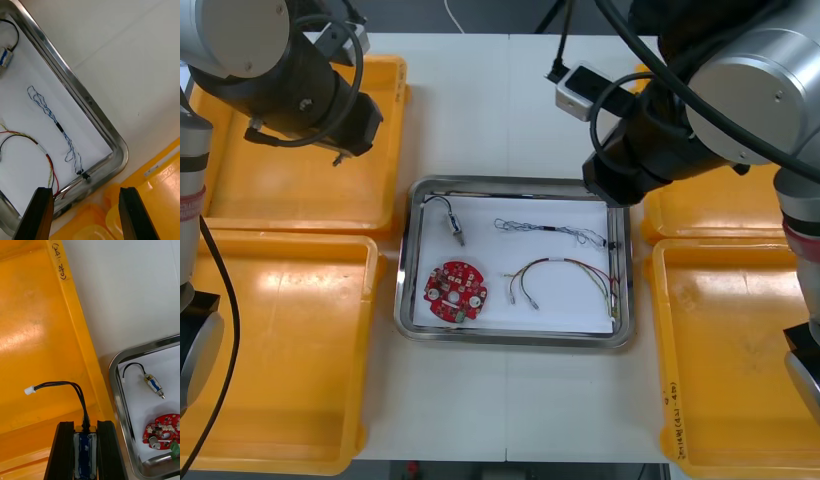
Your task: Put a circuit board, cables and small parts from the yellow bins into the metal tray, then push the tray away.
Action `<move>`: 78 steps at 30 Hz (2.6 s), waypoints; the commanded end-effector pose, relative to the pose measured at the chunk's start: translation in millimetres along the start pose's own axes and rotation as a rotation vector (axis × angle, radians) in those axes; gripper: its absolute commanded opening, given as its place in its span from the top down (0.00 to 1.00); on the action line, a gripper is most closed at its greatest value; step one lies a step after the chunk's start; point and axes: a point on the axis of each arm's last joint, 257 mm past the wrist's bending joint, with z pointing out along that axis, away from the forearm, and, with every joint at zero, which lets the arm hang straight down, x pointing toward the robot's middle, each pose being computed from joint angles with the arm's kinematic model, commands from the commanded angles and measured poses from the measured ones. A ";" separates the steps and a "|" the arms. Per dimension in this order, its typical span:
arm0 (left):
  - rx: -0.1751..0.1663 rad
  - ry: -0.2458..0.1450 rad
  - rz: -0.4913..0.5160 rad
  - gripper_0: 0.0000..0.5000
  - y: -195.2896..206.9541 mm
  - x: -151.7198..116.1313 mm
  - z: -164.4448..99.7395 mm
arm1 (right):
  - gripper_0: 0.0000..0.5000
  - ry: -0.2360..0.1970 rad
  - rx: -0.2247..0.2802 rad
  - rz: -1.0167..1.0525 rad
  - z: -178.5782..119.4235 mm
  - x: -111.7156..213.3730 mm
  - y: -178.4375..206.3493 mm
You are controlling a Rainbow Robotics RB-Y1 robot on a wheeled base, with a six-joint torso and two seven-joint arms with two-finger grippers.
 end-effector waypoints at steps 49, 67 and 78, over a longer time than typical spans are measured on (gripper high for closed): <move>0.074 -0.044 -0.042 1.00 -168.5 33.7 125.3 | 0.00 0.166 0.158 0.775 -45.6 261.7 -62.0; 0.067 -0.066 -0.040 0.00 -166.9 39.6 135.3 | 0.00 0.192 0.218 0.830 -55.3 287.9 -73.2; 0.029 -0.047 -0.057 0.00 -149.0 38.3 118.7 | 0.00 0.197 0.237 0.847 -57.4 292.7 -77.1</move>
